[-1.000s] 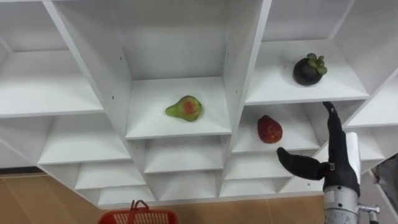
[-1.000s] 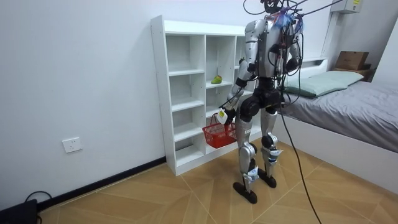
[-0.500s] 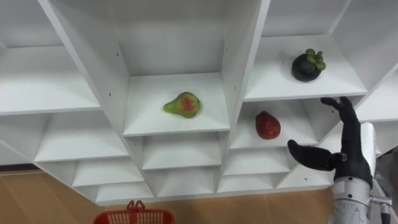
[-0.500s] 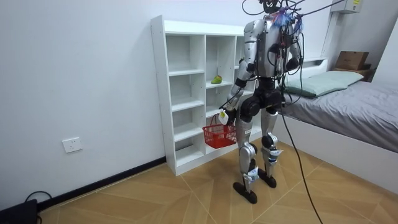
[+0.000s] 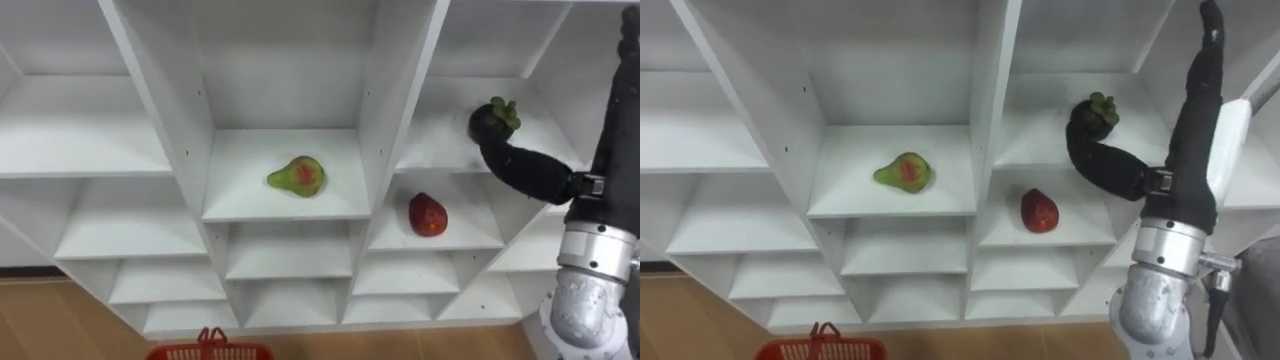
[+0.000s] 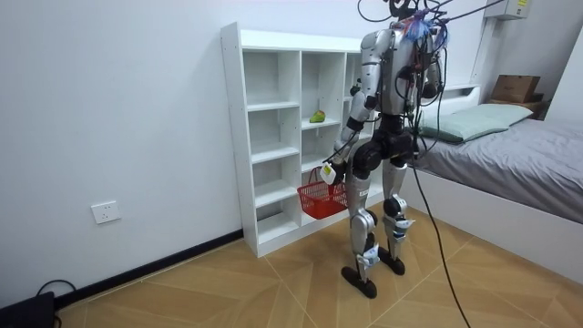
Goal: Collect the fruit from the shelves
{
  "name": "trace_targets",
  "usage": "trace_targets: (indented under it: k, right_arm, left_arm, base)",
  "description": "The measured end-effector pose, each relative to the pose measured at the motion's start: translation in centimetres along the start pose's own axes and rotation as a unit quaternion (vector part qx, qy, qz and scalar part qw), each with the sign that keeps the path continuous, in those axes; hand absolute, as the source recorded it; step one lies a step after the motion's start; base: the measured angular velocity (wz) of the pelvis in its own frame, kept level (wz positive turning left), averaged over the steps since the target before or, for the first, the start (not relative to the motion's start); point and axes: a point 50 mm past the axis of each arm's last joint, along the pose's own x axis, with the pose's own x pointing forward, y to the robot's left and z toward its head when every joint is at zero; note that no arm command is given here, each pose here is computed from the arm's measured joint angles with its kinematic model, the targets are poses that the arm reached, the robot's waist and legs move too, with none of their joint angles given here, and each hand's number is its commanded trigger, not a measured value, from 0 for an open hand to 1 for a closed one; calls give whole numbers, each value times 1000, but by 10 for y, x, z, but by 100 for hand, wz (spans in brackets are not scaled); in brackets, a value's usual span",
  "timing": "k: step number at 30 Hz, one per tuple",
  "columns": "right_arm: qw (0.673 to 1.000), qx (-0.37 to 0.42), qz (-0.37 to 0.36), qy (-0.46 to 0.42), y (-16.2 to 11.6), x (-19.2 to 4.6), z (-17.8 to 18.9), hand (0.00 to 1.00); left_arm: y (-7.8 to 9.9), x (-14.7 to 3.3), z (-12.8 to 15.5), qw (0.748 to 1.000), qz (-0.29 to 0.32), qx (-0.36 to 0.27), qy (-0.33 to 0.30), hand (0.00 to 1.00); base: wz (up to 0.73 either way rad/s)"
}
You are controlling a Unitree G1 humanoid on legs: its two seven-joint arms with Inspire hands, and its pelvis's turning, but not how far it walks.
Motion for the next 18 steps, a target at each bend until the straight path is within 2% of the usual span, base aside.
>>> trace_targets:
  k: [18]
  right_arm:
    - [1000,-2,4,-15,2,-1,3,0]
  left_arm:
    - [0,0,-1,1000,7,-4,3,100]
  base:
    - [0]
